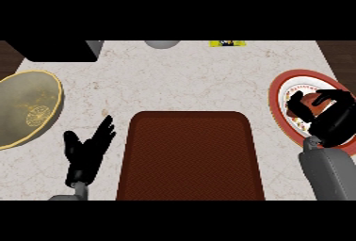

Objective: Pick the sweet potato from the tray and place it in the plate

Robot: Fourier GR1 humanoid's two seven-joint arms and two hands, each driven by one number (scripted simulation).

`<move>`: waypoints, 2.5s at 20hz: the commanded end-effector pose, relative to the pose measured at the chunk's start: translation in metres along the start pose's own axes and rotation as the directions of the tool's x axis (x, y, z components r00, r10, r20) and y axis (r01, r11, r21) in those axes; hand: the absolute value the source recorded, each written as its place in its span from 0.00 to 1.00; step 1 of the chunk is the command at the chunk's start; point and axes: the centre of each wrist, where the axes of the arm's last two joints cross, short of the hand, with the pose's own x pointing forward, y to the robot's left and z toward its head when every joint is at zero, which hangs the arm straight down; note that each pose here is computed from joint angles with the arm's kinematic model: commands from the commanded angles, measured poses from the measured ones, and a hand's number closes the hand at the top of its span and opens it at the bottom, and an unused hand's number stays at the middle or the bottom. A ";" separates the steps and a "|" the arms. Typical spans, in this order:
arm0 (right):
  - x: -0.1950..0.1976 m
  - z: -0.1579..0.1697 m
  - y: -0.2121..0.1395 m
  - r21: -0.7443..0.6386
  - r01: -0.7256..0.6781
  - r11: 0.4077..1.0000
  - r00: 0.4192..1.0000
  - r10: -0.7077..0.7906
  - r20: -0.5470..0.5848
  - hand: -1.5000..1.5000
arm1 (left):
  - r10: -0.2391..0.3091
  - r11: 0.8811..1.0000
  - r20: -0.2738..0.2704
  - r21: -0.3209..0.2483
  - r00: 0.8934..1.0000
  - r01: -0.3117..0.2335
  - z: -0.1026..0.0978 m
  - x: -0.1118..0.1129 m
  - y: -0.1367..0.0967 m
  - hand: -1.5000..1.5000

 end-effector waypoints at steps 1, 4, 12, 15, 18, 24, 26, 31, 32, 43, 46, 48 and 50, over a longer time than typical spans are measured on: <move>-0.024 -0.047 0.000 -0.071 0.013 0.997 0.999 -0.016 -0.039 1.00 | 0.012 1.000 0.014 -0.003 1.000 -0.012 -0.005 0.013 0.007 0.50; -0.030 -0.082 -0.011 -0.065 0.028 0.997 0.999 -0.030 -0.037 1.00 | -0.012 1.000 -0.002 -0.002 1.000 0.012 0.004 -0.001 0.015 0.50; -0.092 -0.101 -0.007 0.192 -0.159 0.968 0.954 0.201 -0.223 0.00 | -0.010 1.000 0.015 -0.029 1.000 0.010 -0.006 0.006 -0.015 0.50; -0.103 -0.094 -0.001 0.322 -0.135 0.937 0.952 0.213 -0.222 0.00 | 0.002 1.000 0.005 -0.030 1.000 -0.002 -0.010 0.013 -0.013 0.50; -0.106 -0.114 -0.007 0.326 -0.041 0.944 0.969 0.117 -0.215 0.00 | -0.013 0.999 0.008 -0.034 1.000 0.014 -0.001 0.015 -0.008 0.50; -0.103 -0.107 0.001 0.223 0.187 0.957 0.975 -0.152 -0.164 0.00 | 0.005 0.998 -0.004 -0.055 1.000 -0.005 0.001 0.003 -0.009 0.50; -0.099 -0.110 0.001 0.133 0.260 0.956 0.957 -0.237 -0.171 0.00 | -0.006 1.000 0.008 -0.024 1.000 0.007 -0.001 -0.003 -0.002 0.50; -0.151 -0.108 -0.024 0.069 0.350 0.934 0.921 -0.330 -0.207 0.00 | -0.006 1.000 0.024 0.009 1.000 0.006 -0.001 0.005 0.003 0.50; -0.147 -0.111 -0.023 0.046 0.375 0.926 0.906 -0.356 -0.229 0.00 | -0.005 1.000 0.003 0.004 1.000 0.005 -0.003 0.007 0.003 0.50; -0.203 -0.083 -0.069 0.318 0.514 0.797 0.855 -0.448 -0.260 0.00 | 0.004 0.999 -0.005 0.036 1.000 -0.003 0.004 0.006 0.012 0.50; -0.231 -0.056 -0.098 0.353 0.513 0.782 0.857 -0.442 -0.266 0.00 | 0.002 1.000 -0.014 0.031 1.000 -0.001 0.014 -0.003 0.016 0.50; -0.234 -0.037 -0.102 0.376 0.469 0.799 0.882 -0.402 -0.247 0.00 | -0.003 0.999 -0.011 0.040 1.000 0.003 -0.008 0.004 -0.006 0.50; -0.221 -0.043 -0.105 0.390 0.446 0.806 0.894 -0.378 -0.240 0.00 | -0.009 1.000 -0.008 0.013 1.000 0.009 0.000 0.007 0.008 0.50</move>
